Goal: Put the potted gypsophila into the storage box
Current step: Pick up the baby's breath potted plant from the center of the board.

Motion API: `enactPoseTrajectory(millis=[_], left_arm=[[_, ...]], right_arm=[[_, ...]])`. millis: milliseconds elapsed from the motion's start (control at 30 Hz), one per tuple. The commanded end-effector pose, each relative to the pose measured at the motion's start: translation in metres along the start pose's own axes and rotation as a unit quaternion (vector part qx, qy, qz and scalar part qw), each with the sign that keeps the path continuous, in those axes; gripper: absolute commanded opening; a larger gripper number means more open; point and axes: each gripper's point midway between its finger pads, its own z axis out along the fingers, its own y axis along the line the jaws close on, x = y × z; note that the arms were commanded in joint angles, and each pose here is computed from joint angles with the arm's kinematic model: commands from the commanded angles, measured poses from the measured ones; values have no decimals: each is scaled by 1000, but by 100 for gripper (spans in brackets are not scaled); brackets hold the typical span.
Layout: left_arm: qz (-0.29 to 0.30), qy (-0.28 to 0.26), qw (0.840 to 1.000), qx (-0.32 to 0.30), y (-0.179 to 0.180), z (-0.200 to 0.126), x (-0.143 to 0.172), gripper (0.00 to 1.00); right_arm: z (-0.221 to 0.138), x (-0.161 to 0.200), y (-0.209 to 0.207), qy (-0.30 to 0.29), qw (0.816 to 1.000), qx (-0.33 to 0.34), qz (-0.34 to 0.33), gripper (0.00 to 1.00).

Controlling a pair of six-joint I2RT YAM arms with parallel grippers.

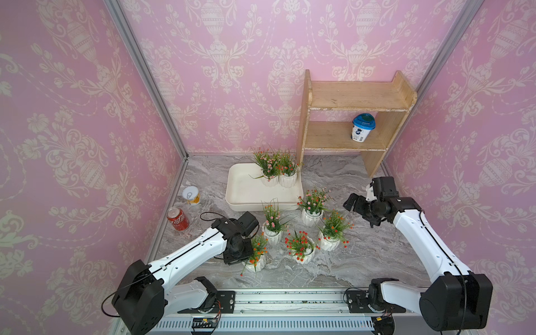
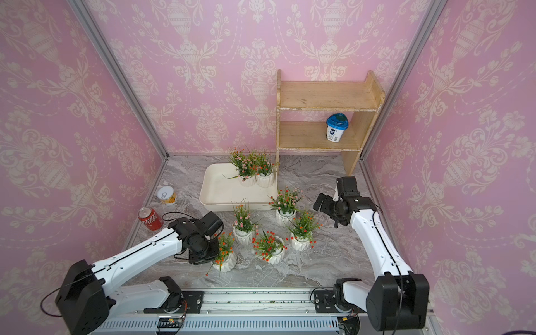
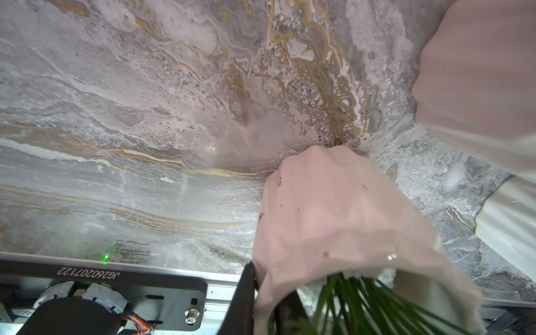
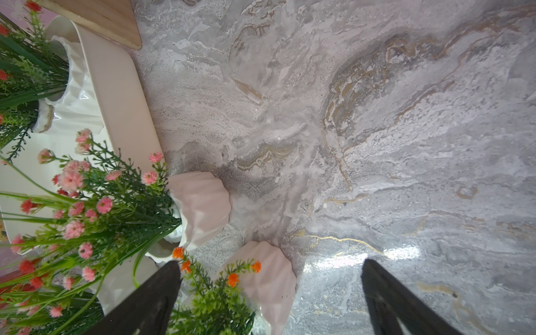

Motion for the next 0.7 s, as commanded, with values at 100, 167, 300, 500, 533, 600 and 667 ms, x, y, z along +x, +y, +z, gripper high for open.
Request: enactPoseTrajectory(millis=[100,167,300,500,533,600,667], left_arm=[[29,-16,999,-38,6,-13,-9,0],[34,-24,998,-42,6,-18,-12,0],[38,-41,998,-43,6,-30,-17,0],[48,-66,995,-56,15,-53,-26,0],[47,-72,995,-59,18,-58,-29,0],[47,-87,994,-54,20,-67,-36,0],[44,-99,993,-45,23,-79,-45,0]], right_arm=[[-2,1,-3,-5,1000,2,4,100],[-2,1,-4,-5,1000,2,5,100],[-3,1,-4,-5,1000,3,3,100],[-3,1,-3,-6,1000,2,2,99],[-4,0,-3,-6,1000,2,2,100],[-4,0,-3,-6,1000,2,2,100],[-3,0,-2,-6,1000,1,2,99]])
